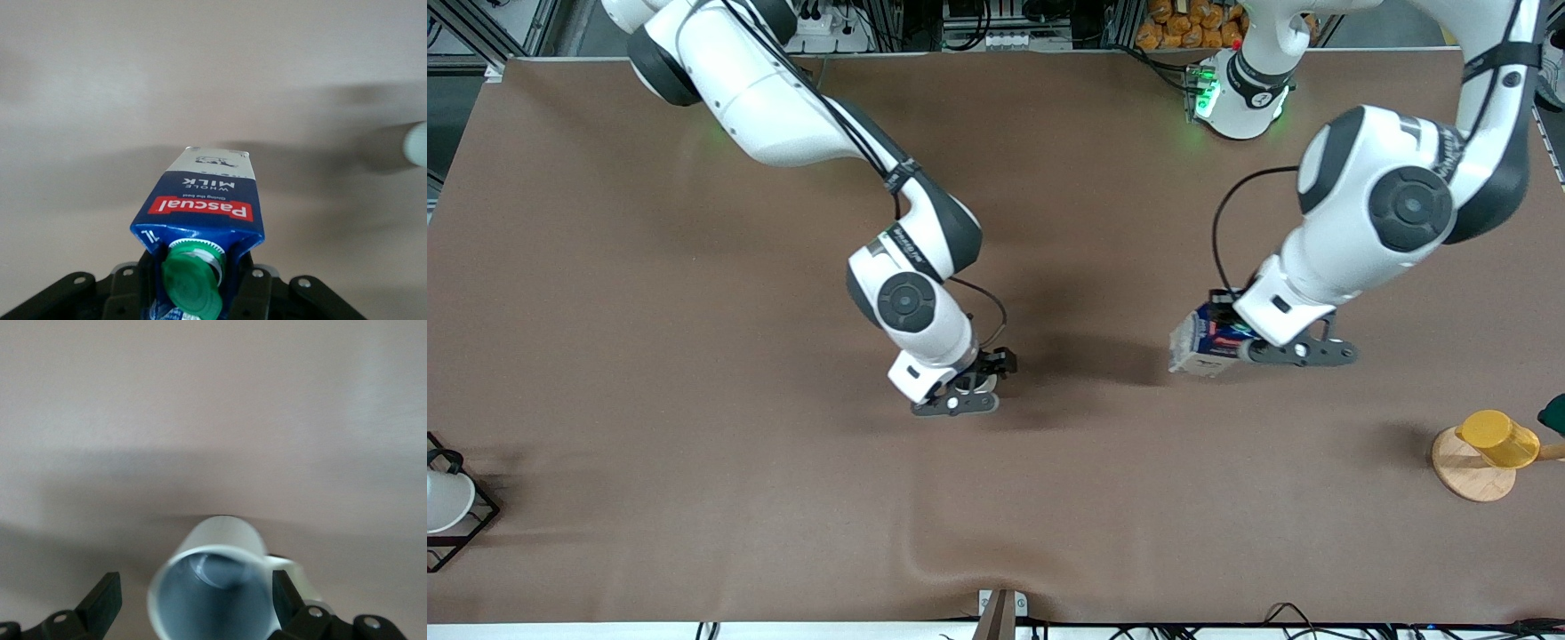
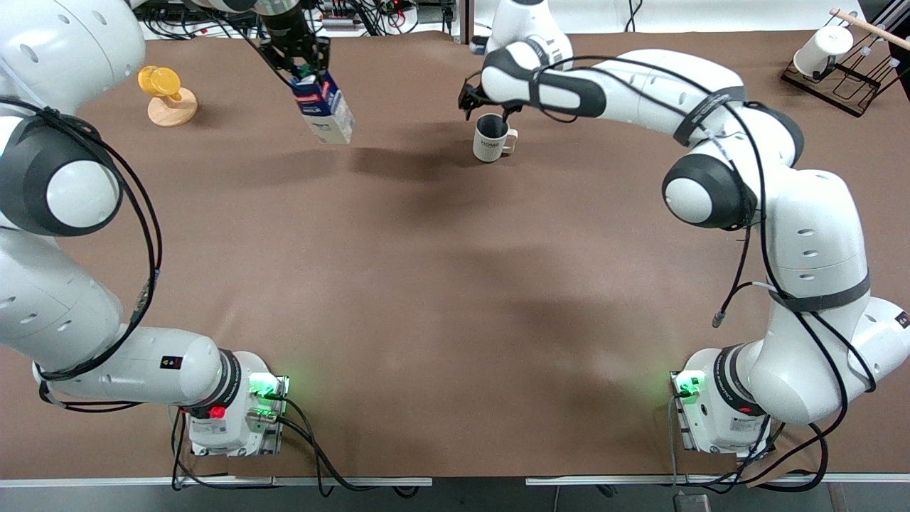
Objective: Place milk next to cup
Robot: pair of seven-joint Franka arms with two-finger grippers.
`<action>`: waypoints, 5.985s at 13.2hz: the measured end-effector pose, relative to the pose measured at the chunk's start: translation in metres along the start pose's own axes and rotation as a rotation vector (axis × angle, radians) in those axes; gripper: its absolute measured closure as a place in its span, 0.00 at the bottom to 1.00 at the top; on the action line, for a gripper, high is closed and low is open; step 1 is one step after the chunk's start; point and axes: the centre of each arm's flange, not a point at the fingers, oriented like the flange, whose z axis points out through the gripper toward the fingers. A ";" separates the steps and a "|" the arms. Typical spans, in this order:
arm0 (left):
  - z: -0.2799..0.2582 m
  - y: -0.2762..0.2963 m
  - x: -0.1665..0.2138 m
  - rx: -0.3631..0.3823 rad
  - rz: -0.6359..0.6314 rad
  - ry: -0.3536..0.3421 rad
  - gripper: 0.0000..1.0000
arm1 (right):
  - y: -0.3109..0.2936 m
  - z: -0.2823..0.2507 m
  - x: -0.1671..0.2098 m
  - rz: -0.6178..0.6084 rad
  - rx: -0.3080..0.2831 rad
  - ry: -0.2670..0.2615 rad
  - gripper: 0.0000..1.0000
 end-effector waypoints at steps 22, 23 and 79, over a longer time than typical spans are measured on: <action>0.085 0.296 -0.086 -0.022 -0.096 -0.008 0.53 | 0.356 -0.360 -0.083 -0.037 -0.151 0.000 0.00; 0.089 0.300 -0.087 -0.029 -0.092 -0.005 0.53 | 0.362 -0.364 -0.085 -0.027 -0.151 0.005 0.00; -0.125 -0.031 0.038 -0.040 -0.373 0.185 0.00 | 0.388 -0.416 -0.097 -0.058 -0.145 0.012 0.00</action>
